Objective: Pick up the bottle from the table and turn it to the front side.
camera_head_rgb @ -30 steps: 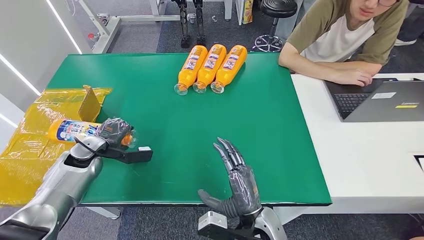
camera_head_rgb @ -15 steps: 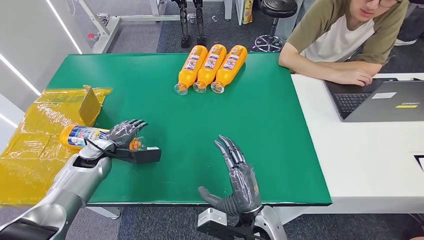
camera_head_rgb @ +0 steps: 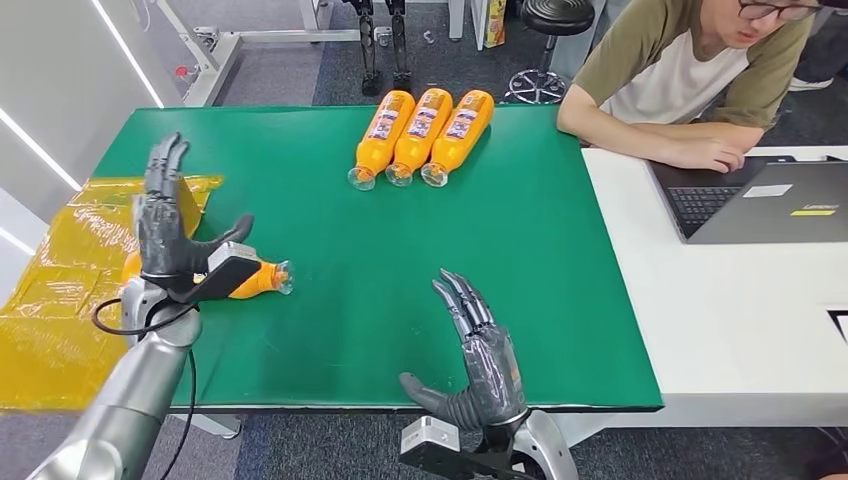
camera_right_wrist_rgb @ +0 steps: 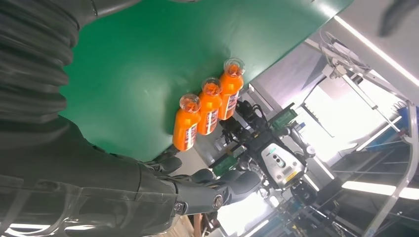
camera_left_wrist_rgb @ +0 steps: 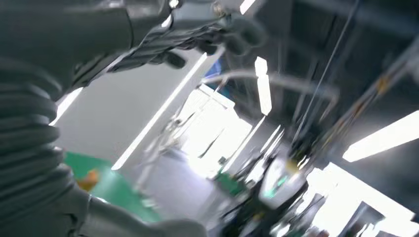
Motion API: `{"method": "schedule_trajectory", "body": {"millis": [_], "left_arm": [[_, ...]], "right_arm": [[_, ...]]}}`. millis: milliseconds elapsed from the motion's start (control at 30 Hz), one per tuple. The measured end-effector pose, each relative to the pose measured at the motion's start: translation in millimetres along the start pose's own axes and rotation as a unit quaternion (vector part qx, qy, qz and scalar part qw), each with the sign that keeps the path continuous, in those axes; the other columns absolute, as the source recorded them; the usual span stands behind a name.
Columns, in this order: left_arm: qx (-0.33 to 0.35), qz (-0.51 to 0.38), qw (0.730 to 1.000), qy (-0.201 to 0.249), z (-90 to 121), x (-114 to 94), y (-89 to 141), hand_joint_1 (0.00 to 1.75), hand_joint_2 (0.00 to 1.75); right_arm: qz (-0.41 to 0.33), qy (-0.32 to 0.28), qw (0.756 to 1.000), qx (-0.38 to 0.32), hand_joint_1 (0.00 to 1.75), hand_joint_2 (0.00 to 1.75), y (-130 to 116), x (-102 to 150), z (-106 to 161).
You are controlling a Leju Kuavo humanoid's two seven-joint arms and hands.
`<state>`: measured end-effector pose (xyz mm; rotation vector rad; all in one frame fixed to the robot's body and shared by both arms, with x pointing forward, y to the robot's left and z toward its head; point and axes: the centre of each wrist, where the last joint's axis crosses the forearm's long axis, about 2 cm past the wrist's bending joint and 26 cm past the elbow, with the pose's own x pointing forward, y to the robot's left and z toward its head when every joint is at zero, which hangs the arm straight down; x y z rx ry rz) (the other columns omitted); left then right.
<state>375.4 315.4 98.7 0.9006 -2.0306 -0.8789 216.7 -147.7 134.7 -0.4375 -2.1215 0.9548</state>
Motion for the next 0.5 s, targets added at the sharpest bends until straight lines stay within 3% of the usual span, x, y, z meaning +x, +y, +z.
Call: {"method": "schedule_trajectory", "body": {"millis": [133, 233, 367, 500], "left_arm": [[0.128, 0.106, 0.986, 0.017, -4.3, 26.9, 8.3, 0.00, 1.75], [0.168, 0.195, 0.966, 0.006, -10.9, 57.6, 7.9, 0.00, 1.75], [0.129, 0.410, 0.903, 0.003, -12.7, 113.7, -11.6, 0.00, 1.75], [0.092, 0.468, 0.879, -0.005, -8.1, 157.9, -28.3, 0.00, 1.75]], "right_arm": [[-0.004, 0.001, 1.000, -0.006, 0.00, 1.75, 0.4, -1.2, 0.9], [-0.014, 0.003, 1.000, -0.017, 0.00, 1.75, 0.4, -2.2, 1.5], [-0.040, 0.002, 0.998, -0.052, 0.00, 1.75, -0.9, -2.5, 1.8], [-0.071, -0.014, 0.990, -0.119, 0.00, 1.75, -3.7, -0.8, 1.9]]}}
